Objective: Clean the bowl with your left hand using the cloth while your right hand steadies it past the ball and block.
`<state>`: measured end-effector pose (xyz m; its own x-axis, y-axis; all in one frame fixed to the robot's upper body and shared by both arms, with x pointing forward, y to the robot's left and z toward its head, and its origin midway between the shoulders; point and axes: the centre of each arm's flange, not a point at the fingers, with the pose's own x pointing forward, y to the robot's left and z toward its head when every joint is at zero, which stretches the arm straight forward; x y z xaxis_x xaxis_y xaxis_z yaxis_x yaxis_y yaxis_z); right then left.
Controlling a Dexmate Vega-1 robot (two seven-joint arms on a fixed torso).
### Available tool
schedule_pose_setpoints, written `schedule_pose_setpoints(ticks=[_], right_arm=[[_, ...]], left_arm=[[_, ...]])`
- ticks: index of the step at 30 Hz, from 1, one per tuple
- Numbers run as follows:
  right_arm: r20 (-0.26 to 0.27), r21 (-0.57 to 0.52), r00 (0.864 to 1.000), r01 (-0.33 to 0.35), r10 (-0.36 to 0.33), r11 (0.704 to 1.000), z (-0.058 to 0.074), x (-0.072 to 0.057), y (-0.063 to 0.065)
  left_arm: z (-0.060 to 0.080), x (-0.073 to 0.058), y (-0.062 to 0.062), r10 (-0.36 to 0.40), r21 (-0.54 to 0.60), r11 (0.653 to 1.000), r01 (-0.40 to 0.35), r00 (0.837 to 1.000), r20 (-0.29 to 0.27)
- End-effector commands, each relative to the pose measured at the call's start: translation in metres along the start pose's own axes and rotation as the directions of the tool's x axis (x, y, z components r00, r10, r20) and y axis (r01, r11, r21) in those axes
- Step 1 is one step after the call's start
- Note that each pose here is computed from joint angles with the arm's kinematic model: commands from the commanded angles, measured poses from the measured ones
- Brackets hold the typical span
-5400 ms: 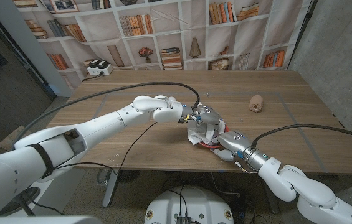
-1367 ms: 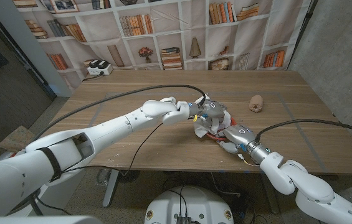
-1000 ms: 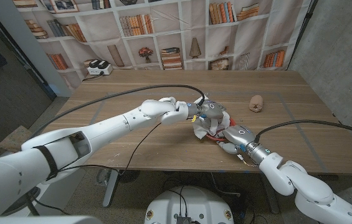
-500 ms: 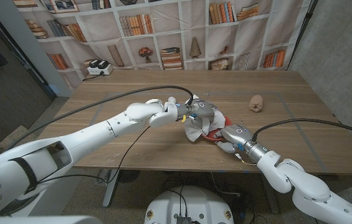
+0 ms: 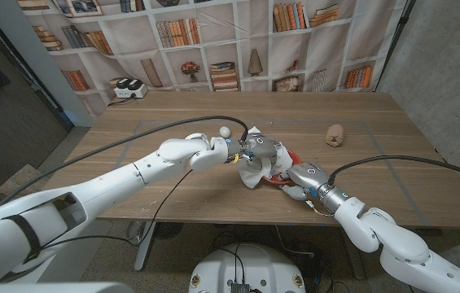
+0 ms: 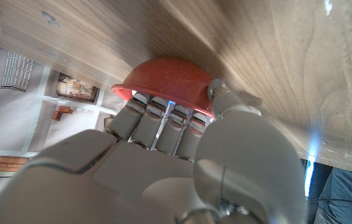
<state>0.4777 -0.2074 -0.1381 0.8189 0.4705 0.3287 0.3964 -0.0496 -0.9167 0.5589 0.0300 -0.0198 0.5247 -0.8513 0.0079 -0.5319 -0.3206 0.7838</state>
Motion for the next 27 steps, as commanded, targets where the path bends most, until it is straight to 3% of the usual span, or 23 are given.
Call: schedule_pose_setpoints(ticks=[1, 11, 27], right_arm=[[-0.011, 0.000, 1.000, 0.004, -0.004, 1.000, 0.001, -0.002, -0.001], [-0.012, -0.012, 1.000, 0.010, -0.010, 1.000, 0.006, 0.001, -0.002], [-0.007, -0.008, 1.000, 0.005, -0.005, 1.000, 0.008, 0.008, -0.001]], left_arm=[[-0.009, 0.016, -0.005, 0.021, -0.020, 1.000, -0.021, 1.000, -0.022], [-0.022, 0.042, 0.001, 0.080, 0.010, 0.997, -0.079, 0.996, -0.048], [-0.024, 0.040, 0.007, 0.097, 0.019, 0.995, -0.096, 0.995, -0.036]])
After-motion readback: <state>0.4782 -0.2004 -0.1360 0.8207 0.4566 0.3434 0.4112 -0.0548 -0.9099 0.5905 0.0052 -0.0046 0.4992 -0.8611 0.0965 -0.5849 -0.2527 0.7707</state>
